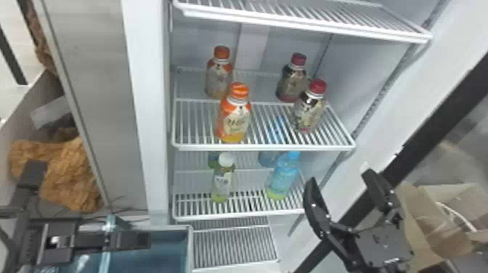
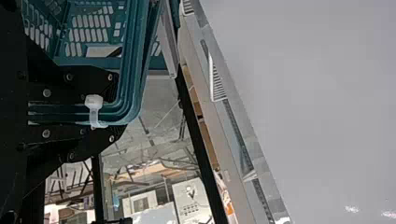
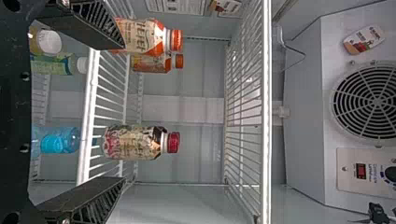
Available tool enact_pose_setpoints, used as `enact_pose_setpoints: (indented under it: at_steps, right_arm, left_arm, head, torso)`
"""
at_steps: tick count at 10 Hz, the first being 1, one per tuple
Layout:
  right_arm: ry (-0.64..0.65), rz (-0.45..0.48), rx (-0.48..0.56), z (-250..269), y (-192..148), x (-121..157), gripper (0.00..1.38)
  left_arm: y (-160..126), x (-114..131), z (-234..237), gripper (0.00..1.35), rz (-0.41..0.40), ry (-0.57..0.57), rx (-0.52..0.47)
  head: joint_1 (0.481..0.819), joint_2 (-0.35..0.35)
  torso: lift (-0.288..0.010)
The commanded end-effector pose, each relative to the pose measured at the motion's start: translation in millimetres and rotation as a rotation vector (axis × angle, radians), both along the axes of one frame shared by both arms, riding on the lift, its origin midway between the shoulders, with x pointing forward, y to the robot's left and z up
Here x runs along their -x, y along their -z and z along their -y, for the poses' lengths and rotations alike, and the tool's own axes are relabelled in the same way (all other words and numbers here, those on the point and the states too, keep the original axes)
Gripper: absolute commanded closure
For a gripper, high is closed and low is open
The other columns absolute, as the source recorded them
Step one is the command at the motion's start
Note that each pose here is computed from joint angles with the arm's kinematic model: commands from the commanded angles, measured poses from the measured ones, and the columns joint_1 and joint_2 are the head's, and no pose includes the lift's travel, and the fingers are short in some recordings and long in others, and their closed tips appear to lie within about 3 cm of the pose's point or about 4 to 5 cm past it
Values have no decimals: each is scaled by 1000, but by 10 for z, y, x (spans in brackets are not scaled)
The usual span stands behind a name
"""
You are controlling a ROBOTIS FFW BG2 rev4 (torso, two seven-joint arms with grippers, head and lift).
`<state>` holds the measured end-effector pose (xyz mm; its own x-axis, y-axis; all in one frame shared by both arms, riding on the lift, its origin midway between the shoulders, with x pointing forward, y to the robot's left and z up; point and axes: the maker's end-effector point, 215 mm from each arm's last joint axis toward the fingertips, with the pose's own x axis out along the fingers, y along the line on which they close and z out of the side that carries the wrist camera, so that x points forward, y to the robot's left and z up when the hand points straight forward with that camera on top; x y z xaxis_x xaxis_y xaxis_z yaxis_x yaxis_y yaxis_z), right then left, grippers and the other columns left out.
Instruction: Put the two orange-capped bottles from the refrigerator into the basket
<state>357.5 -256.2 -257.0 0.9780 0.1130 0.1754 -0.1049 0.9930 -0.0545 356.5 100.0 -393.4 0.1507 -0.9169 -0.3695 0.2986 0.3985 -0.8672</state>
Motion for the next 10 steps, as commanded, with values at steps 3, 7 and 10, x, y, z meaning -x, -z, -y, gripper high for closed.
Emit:
enact_pose_setpoints:
  at_steps: [3, 7, 10]
  right_arm:
    - [-76, 41, -4, -193, 6, -336, -2]
    - [-195, 46, -45, -606, 169, -724, -1]
    - [-235, 64, -22, -803, 190, -1088, -1]
  left_arm:
    - [20, -4, -17, 1207, -3, -5, -7]
    - [45, 5, -17, 1207, -6, -6, -14]
    - [50, 12, 7, 1207, -6, 1, -17]
  head:
    - [695, -234]
    - [695, -167]
    - [695, -129]
  torso:
    - [-40]
    - [-40]
    - [-40]
